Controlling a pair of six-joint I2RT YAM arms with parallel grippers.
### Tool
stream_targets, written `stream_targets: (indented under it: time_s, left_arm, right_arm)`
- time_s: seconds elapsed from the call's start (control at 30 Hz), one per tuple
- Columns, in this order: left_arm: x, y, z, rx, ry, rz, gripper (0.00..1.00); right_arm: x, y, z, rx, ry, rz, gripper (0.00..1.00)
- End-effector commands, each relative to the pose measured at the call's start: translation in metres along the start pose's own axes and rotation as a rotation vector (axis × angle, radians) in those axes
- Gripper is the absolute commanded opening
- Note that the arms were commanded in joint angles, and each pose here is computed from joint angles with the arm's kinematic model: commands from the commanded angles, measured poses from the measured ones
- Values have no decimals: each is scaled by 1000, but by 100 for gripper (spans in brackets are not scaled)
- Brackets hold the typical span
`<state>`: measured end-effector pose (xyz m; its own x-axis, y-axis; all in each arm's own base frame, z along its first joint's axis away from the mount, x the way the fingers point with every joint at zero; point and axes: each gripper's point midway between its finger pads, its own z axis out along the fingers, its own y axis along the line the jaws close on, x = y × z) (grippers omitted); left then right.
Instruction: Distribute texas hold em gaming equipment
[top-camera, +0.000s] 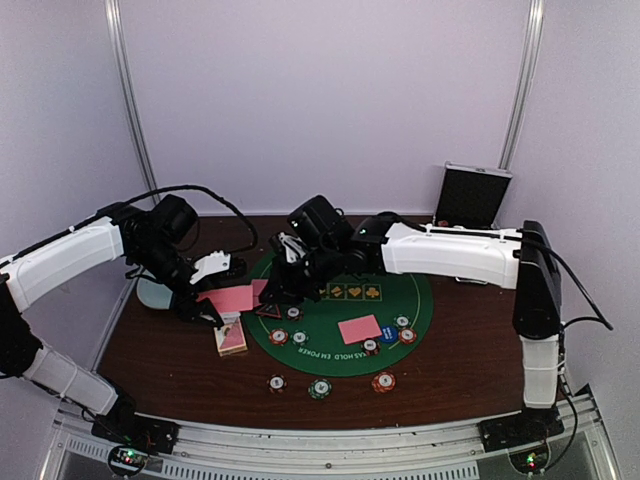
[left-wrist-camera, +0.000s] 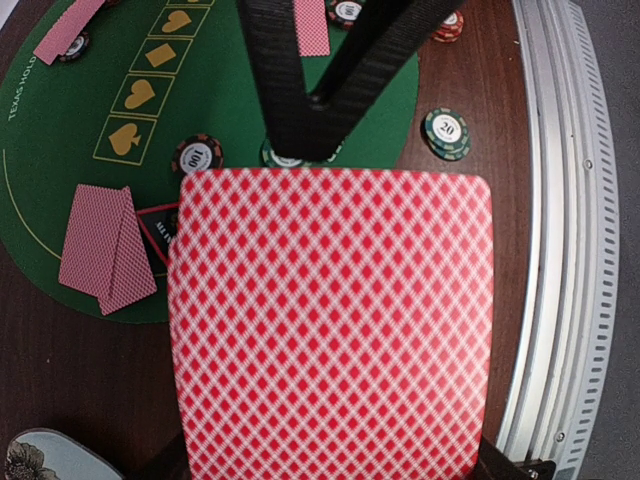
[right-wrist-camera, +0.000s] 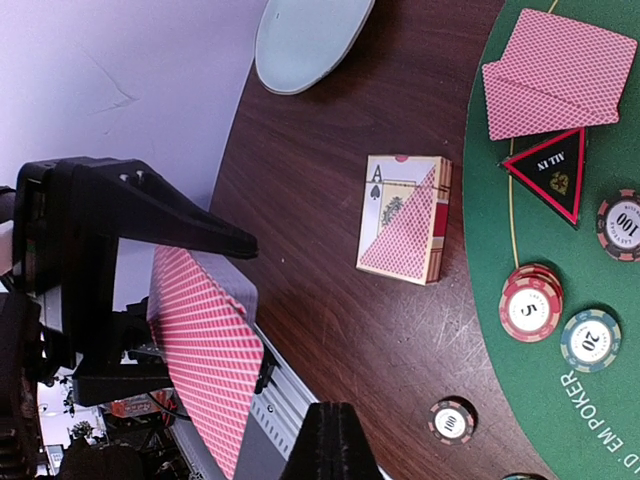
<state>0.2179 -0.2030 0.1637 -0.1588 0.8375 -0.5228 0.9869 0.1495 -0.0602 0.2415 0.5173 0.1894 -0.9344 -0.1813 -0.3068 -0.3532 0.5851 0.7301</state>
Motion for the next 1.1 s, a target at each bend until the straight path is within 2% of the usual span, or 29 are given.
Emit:
stream_targets:
  time_s: [0.0,0.67,1.07]
  left_arm:
    - [-10,1,-5,-10,-35,24,0]
    - [-10,3,-4,-11,-30,29,0]
    - [-12,4,-5,-16,-31,29,0]
  right_arm:
    - [0,15,2,-25,7,-27,0]
    - [1,33,26,-72,53,-19,0]
    - [6,20,35,-23,91,-13,0]
